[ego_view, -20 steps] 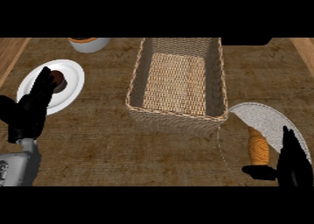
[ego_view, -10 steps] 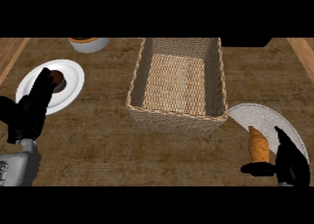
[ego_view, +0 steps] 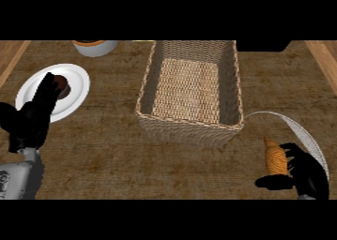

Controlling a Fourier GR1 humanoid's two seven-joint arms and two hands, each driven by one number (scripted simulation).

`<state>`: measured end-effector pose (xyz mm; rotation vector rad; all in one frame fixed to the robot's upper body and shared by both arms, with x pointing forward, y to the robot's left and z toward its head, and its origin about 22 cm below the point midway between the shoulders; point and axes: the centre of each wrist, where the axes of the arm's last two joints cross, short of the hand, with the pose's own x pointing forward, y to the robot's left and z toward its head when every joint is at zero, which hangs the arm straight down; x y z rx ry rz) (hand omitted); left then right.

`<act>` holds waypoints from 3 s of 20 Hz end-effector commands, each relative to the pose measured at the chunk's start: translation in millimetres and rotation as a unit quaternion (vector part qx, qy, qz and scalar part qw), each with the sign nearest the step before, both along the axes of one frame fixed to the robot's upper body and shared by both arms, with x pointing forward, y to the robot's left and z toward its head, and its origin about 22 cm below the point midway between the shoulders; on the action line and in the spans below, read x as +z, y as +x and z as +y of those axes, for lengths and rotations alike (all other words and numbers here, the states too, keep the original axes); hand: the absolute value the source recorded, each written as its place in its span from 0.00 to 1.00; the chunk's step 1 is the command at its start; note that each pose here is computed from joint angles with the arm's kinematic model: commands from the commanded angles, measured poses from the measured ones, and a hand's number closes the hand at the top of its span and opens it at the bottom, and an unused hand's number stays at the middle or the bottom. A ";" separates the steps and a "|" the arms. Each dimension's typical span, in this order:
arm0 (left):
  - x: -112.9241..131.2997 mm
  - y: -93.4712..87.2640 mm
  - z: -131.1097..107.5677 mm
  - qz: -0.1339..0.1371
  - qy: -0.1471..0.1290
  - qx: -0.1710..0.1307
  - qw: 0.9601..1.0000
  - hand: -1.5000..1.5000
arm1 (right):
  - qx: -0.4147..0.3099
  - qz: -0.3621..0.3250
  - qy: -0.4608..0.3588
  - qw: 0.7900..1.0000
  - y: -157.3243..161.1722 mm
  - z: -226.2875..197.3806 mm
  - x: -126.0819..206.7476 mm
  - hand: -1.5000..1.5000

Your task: Pick the croissant from the placemat and place it in the basket

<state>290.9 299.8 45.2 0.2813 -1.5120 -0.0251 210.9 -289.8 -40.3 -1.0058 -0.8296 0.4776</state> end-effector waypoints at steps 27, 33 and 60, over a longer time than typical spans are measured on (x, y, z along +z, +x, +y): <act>4.1 4.6 -7.3 -0.005 0.005 -0.007 1.000 0.50 | 0.450 -0.235 0.345 0.790 -129.3 291.3 66.2 1.00; -9.8 -10.4 3.2 0.001 0.003 -0.006 1.000 0.50 | 0.418 -0.263 0.302 0.816 -97.5 295.4 99.4 1.00; -1.0 3.4 -18.9 -0.006 0.008 -0.023 1.000 0.50 | 0.269 -0.306 0.175 0.896 63.6 319.3 208.2 1.00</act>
